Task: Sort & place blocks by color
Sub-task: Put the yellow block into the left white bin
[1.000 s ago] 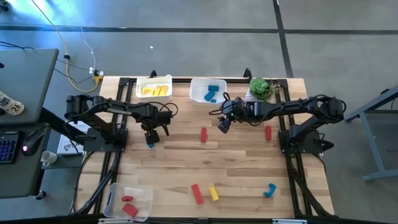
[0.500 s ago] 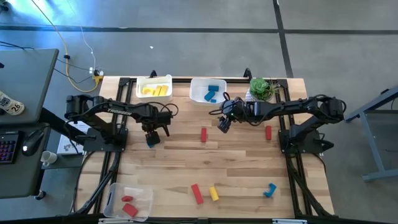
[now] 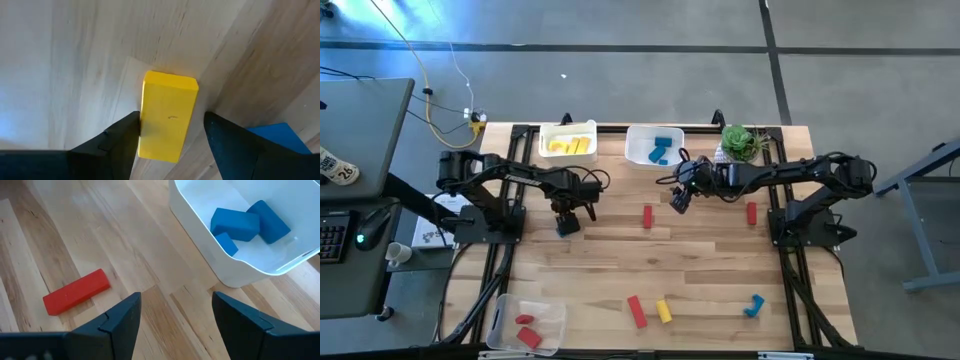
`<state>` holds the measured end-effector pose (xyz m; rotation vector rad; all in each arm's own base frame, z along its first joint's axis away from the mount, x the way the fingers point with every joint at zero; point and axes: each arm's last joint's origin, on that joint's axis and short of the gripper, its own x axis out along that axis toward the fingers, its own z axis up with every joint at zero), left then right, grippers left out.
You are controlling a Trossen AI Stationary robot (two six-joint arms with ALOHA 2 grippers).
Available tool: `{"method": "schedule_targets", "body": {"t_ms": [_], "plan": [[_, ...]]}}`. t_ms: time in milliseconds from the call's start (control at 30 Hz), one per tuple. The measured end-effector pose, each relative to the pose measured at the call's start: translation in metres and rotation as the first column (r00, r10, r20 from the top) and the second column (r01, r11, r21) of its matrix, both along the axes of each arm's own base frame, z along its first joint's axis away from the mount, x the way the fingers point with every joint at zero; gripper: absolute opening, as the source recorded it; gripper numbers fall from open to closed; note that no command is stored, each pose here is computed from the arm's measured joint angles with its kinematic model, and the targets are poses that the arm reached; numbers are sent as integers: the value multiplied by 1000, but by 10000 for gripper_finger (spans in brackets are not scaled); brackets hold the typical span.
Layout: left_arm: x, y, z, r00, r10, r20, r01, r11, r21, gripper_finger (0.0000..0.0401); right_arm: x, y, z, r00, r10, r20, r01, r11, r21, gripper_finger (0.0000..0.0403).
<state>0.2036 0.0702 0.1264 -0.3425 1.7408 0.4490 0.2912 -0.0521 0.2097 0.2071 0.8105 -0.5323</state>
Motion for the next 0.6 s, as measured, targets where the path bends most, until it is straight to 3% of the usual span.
{"method": "schedule_targets", "body": {"t_ms": [100,333,600], "plan": [[0,0,3,1000,-1,22,0,1000,8,189,0,0,0,1000,0,0,0,1000,0,231],[0,0,7,999,-2,44,1,1000,17,96,0,0,0,1000,2,-1,-2,1000,1,231],[0,0,9,999,-4,54,2,1000,29,93,0,0,0,1000,4,-1,-4,1000,1,231]]}}
